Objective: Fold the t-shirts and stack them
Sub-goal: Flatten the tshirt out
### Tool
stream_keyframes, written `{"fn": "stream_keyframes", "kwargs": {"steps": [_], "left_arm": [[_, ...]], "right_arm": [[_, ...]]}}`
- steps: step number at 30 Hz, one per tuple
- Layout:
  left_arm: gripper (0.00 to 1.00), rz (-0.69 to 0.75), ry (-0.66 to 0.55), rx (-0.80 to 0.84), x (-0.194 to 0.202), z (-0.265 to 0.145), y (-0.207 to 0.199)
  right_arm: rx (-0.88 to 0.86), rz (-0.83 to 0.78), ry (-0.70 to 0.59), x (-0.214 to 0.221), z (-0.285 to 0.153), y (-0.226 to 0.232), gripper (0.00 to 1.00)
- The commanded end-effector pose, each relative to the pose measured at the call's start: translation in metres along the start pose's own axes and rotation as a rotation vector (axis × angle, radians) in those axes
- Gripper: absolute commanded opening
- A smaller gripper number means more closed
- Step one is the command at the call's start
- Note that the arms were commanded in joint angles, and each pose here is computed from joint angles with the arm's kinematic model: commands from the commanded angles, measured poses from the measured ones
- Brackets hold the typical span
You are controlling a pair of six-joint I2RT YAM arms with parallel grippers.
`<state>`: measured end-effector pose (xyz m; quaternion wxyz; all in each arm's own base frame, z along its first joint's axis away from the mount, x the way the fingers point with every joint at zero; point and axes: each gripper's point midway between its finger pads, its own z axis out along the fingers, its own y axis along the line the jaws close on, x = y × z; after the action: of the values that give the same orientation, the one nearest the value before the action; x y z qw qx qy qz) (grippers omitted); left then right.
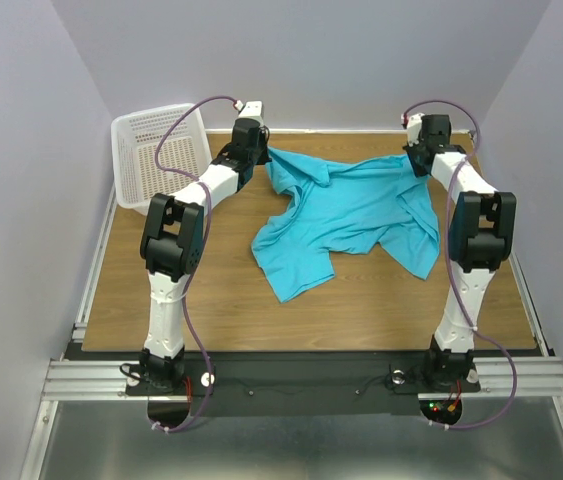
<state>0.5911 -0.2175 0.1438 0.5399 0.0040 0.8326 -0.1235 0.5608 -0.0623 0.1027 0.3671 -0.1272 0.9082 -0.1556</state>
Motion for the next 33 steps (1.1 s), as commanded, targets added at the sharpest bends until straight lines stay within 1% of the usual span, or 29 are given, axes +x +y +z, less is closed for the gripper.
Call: {"fn": "stream_keyframes", "kwargs": {"steps": [1,5,9,15,17,19,23,24,25,27,28,29,30,31,33], "left_arm": [[0.0,0.004,-0.109,0.023,-0.049,-0.007,-0.009],[0.0,0.008,-0.106,0.015,-0.048,-0.004,-0.007],[0.0,0.008,-0.101,0.009,-0.047,-0.002,-0.005],[0.0,0.012,-0.093,0.011,-0.043,0.0,-0.004],[0.0,0.011,-0.092,0.016,-0.043,0.0,-0.005],[0.0,0.007,-0.089,0.021,-0.042,0.001,-0.006],[0.0,0.004,-0.087,0.035,-0.042,0.001,-0.009],[0.0,0.003,-0.087,0.034,-0.042,0.001,-0.008],[0.0,0.005,-0.087,0.034,-0.042,0.001,-0.008],[0.0,0.009,-0.09,0.036,-0.043,0.001,-0.008],[0.0,0.011,-0.092,0.038,-0.044,0.001,-0.009],[0.0,0.011,-0.091,0.038,-0.044,0.001,-0.009],[0.0,0.01,-0.092,0.038,-0.044,0.002,-0.009],[0.0,0.011,-0.094,0.042,-0.045,0.002,-0.01],[0.0,0.006,-0.095,0.047,-0.046,0.003,-0.011]], "right_arm": [[0.044,-0.141,-0.074,-0.028,-0.015,-0.022,0.01],[0.063,-0.176,-0.084,-0.033,-0.018,-0.032,0.01],[0.045,-0.169,-0.102,-0.035,-0.02,-0.037,0.03],[-0.003,-0.151,-0.094,-0.023,-0.011,-0.032,0.1],[-0.012,-0.142,-0.067,-0.013,-0.001,-0.027,0.15],[-0.02,-0.125,-0.048,-0.005,0.005,-0.023,0.15],[-0.032,-0.087,-0.017,0.008,0.019,-0.018,0.15],[-0.033,-0.081,-0.012,0.01,0.02,-0.017,0.05],[-0.028,-0.076,-0.009,0.011,0.022,-0.019,0.01],[-0.004,-0.055,0.002,0.015,0.025,-0.028,0.01],[0.021,-0.036,-0.01,0.008,0.025,-0.037,0.01],[0.065,-0.017,-0.002,0.008,0.027,-0.05,0.01],[0.082,-0.003,0.01,0.011,0.034,-0.052,0.01],[0.12,0.006,-0.014,-0.001,0.034,-0.064,0.01],[0.201,0.005,-0.013,-0.006,0.039,-0.08,0.01]]}}
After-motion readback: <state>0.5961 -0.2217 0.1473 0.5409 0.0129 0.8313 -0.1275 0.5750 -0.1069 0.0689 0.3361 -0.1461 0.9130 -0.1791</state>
